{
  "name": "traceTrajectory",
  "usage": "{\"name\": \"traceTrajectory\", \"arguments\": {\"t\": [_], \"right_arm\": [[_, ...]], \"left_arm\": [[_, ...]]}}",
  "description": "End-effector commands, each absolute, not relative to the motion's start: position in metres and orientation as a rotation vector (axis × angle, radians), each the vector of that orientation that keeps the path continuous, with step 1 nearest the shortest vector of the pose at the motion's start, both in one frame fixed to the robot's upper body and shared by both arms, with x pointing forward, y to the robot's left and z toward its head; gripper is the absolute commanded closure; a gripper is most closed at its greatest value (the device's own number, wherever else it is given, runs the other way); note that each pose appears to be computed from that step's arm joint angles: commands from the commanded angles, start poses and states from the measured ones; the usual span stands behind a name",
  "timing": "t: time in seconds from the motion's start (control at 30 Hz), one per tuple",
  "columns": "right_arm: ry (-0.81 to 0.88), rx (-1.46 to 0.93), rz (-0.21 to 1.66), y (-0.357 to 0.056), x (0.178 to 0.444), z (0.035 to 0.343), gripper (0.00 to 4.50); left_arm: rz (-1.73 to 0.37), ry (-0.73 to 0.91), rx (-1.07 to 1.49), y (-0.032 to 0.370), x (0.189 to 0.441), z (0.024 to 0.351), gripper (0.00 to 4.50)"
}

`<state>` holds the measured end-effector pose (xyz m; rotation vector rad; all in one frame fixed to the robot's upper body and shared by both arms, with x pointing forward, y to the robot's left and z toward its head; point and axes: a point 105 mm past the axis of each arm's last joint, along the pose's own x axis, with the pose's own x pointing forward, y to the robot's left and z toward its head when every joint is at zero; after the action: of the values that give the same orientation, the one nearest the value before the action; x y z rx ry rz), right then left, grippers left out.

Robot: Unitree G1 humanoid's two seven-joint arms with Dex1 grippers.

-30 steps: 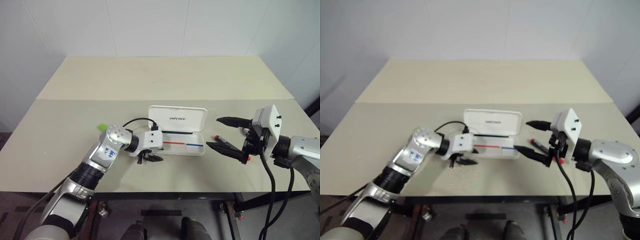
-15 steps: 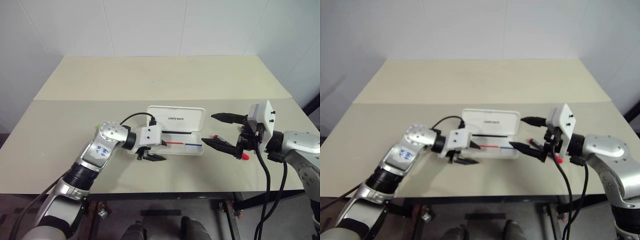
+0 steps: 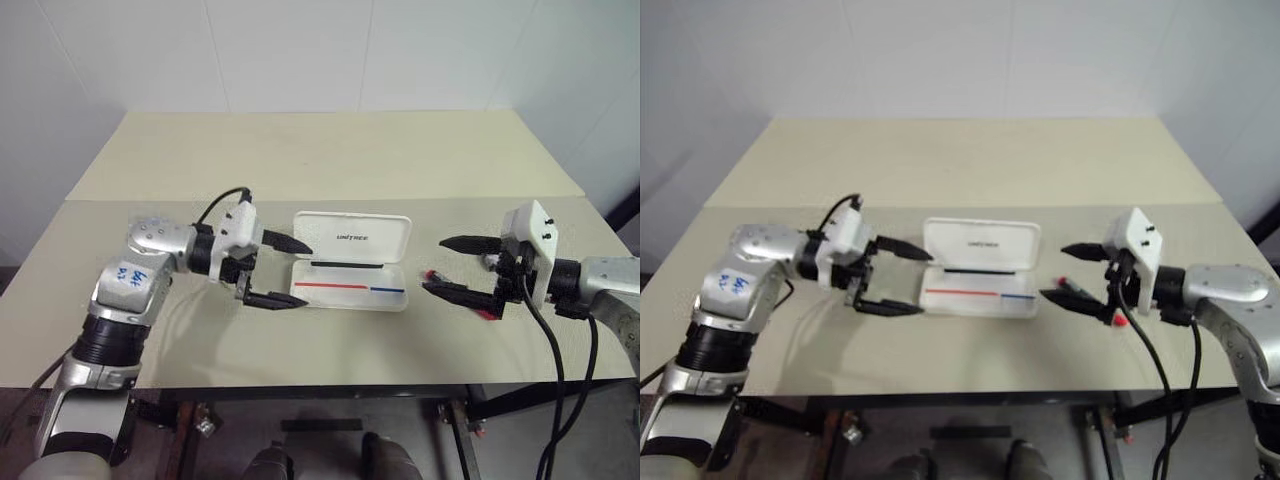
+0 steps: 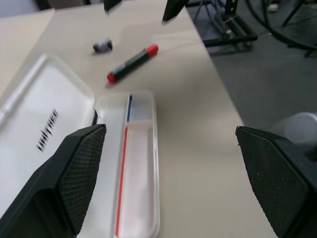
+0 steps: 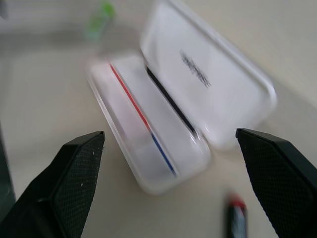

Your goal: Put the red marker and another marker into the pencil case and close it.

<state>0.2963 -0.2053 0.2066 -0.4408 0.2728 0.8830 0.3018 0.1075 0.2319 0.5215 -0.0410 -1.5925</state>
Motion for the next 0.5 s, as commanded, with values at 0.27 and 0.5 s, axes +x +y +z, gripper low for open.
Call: {"name": "traceTrajectory", "arguments": {"t": [0.27, 0.5], "right_arm": [[0.582, -0.453, 0.694, -0.251, 0.321, 0.181, 0.00], [0.698, -0.431, 0.646, -0.257, 0.338, 0.164, 0.00]], "left_arm": [[-1.546, -0.106, 0.669, 0.134, 0.324, 0.267, 0.04], [-1.500, -0.094, 0.733, 0.150, 0.333, 0.275, 0.04]]}}
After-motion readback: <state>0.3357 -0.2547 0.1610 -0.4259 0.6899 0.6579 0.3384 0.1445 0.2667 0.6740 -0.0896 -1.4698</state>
